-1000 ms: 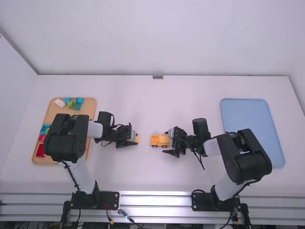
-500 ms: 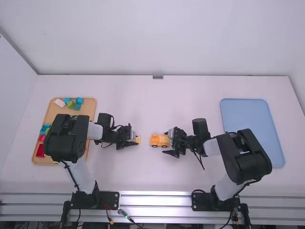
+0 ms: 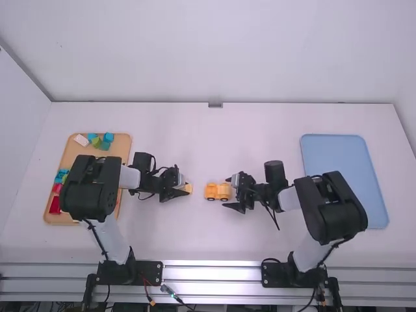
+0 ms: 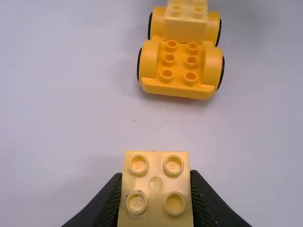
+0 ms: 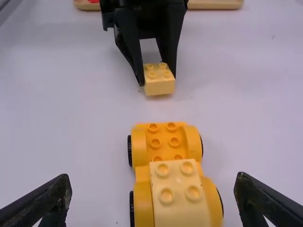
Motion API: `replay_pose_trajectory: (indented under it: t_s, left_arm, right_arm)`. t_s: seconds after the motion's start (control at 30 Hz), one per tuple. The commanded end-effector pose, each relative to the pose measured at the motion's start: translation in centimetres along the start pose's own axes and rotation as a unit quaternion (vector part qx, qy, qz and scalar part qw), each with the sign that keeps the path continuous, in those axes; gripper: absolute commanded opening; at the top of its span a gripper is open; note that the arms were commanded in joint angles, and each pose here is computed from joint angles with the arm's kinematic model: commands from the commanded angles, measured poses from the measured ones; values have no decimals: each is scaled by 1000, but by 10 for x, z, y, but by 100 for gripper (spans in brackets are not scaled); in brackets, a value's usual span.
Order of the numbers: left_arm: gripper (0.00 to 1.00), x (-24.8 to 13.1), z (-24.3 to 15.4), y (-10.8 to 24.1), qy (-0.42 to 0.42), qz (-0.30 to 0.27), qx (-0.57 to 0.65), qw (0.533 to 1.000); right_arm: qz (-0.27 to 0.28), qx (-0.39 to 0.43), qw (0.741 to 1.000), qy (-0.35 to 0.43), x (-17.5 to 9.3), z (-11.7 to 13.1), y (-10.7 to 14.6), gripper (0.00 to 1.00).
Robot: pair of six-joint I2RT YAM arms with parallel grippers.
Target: Assemble lego blocks to make yellow taxi
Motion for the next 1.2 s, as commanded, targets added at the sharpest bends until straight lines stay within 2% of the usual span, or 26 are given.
replay_pose_trajectory:
  t_s: [0.0,0.17,0.4,0.47,0.63,0.8,1.07,1.17]
  left_arm:
    - [7,0,0,-3,6,-12,-10,1000]
    - [5,-4,-2,-13,10,-30,-8,999]
    - [9,-8,-4,-32,7,-38,-8,999]
    - [9,-6,-10,-39,13,-40,5,999]
    - [11,8,-17,-50,22,-19,18,999]
    - [8,31,-26,-64,33,12,34,999]
    - [2,41,-33,-78,49,7,55,997]
    - [3,41,-34,-78,53,5,55,997]
  right_arm:
    - [-14,18,1000,-5,4,-8,3,90]
    - [-38,25,999,-23,12,-15,6,93]
    - [-31,6,999,-38,23,-10,12,93]
    - [-12,14,999,-31,22,-11,18,93]
    - [-9,16,999,-32,23,-10,20,93]
    - [-10,11,999,-34,35,-7,25,89]
    - [-21,21,999,-29,38,-8,31,88]
    - [-21,20,999,-28,39,-8,31,82]
Point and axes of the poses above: each hand's point on the last joint's axis, 136 mm out from that joint toward the fingers, its own x axis out along the fingers, its own z axis along the line the jaws close on, y = z × x, the point moved 4 cm from there along -x, back along the fingers, and after that the axes turned 13 degrees about -x, right-handed, at the moved point
